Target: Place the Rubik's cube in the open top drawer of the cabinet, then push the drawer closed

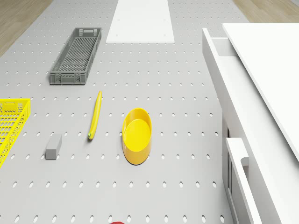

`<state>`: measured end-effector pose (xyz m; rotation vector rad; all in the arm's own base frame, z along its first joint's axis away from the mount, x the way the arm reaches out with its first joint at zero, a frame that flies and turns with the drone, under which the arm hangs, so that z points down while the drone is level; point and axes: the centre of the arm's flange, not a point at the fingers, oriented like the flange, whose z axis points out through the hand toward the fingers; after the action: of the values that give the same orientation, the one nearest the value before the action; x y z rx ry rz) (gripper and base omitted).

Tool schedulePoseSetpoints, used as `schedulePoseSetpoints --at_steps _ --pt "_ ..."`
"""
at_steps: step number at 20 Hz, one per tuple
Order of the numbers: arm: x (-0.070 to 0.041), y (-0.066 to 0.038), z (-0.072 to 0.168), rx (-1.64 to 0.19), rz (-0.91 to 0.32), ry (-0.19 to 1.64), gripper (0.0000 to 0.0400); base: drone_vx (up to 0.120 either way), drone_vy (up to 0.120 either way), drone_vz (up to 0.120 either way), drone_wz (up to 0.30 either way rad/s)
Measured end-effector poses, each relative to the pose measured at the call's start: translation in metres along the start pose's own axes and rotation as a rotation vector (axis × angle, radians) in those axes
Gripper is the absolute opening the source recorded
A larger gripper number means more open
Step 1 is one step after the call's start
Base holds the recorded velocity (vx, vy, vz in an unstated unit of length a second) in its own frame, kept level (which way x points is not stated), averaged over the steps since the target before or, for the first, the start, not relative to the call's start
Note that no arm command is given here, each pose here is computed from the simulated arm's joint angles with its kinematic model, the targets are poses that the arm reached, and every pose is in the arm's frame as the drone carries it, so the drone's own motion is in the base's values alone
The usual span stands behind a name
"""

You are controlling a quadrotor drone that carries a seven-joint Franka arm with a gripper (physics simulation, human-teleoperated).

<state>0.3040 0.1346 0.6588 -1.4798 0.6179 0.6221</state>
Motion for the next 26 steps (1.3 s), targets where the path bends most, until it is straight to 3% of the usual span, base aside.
schedulePoseSetpoints --at_steps 2,8,9,11,15,19,26 --pt "-0.015 -0.001 0.007 -0.001 0.035 -0.003 0.0107 0.000 0.000 0.000 0.000" --pt "-0.004 -0.020 0.034 -0.001 0.006 -0.001 0.0105 0.000 0.000 0.000 0.000" --pt "0.001 -0.024 0.038 -0.001 0.020 -0.002 0.0085 0.000 0.000 0.000 0.000" --pt "-0.012 -0.027 0.043 -0.005 0.022 -0.001 0.0098 0.000 0.000 0.000 0.000" --pt "-0.005 -0.041 0.059 -0.003 0.007 -0.001 0.0103 0.000 0.120 0.000 0.000" --pt "0.001 -0.048 0.070 -0.002 -0.001 -0.001 0.0104 0.000 0.120 0.000 0.000" --pt "0.007 -0.054 0.080 -0.001 -0.007 -0.002 0.0105 0.000 0.000 0.000 0.000"
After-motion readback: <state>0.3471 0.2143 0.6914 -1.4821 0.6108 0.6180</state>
